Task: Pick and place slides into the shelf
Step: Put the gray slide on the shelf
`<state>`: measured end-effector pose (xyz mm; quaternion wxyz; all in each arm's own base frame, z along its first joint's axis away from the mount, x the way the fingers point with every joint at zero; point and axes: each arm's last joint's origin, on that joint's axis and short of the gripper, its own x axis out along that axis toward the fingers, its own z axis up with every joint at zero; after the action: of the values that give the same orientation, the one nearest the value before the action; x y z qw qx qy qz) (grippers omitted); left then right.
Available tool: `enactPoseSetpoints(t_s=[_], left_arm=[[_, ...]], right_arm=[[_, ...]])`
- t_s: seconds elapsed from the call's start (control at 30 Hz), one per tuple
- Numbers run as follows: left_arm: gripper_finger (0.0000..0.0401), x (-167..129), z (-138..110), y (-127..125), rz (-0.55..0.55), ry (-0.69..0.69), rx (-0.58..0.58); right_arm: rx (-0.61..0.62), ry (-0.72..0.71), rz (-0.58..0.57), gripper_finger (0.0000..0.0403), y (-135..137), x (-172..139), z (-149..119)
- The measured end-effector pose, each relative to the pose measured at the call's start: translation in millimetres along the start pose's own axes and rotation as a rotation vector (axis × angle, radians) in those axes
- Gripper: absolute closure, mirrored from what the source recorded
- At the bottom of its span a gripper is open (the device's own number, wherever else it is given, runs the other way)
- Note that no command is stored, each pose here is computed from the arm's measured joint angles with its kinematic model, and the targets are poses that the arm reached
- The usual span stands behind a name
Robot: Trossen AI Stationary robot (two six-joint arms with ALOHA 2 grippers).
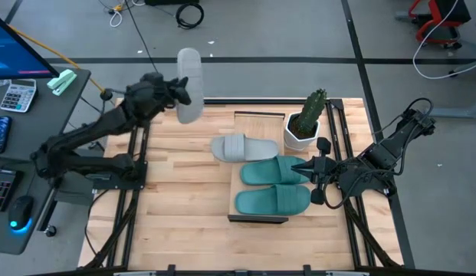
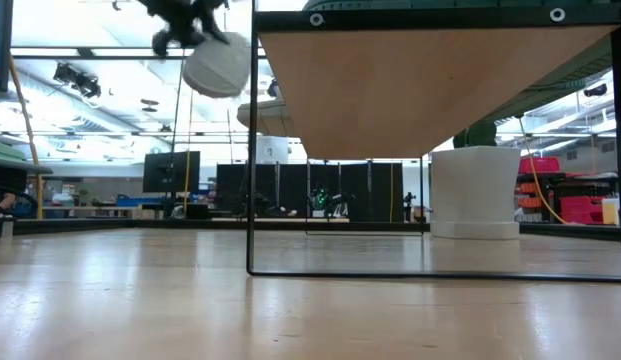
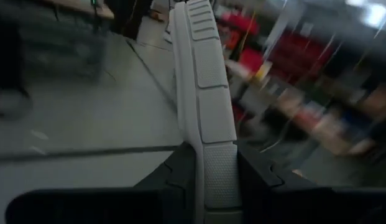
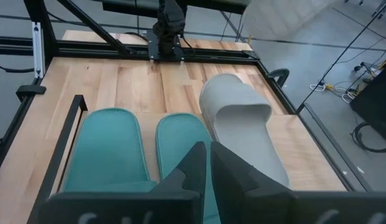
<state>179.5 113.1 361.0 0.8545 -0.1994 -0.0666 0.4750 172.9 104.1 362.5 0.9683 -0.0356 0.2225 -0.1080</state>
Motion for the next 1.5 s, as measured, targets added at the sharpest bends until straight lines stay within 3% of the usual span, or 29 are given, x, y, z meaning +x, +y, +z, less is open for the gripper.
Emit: enactPoseSetpoints(t_s=[0.17,0.27,0.37,0.63,0.77,0.83,0.97,1.27,1.5], left_arm=[[0.0316,-7.2,39.2,-37.4,0.099,0.073,0.338],[0.0316,-9.7,46.4,-58.1,0.16,0.095,0.51],[0.0316,-6.8,37.1,-79.7,0.179,0.119,0.686],[0.0316,1.0,-18.4,-135.7,0.004,0.169,1.157],[0.0316,3.1,-36.9,-153.8,-0.055,0.144,1.329],[0.0316,4.6,-43.6,-159.5,-0.108,0.138,1.362],[0.0316,5.3,-45.1,-166.4,-0.244,0.106,1.322],[0.0316,10.6,-42.8,-165.3,-0.299,0.096,1.307],[0.0316,12.1,-56.5,-171.7,-0.347,0.111,1.341]], right_arm=[[-0.001,0.0,0.0,0.0373,0.0,0.0,-0.1],[-0.01,0.0,0.0,0.0373,0.1,0.0,0.0],[-0.015,0.0,-0.004,0.0373,-0.7,0.6,0.2],[0.022,-0.012,-0.043,0.0373,-7.6,7.0,4.5],[0.014,-0.042,-0.05,0.0373,-9.2,9.2,9.2],[0.01,-0.063,-0.049,0.0373,-9.3,9.7,12.1],[0.008,-0.092,-0.045,0.0373,-8.9,9.8,15.9],[0.017,-0.161,-0.038,0.0373,-8.8,9.9,24.9],[-0.214,-0.197,-0.009,0.036,-14.9,15.8,33.1]])
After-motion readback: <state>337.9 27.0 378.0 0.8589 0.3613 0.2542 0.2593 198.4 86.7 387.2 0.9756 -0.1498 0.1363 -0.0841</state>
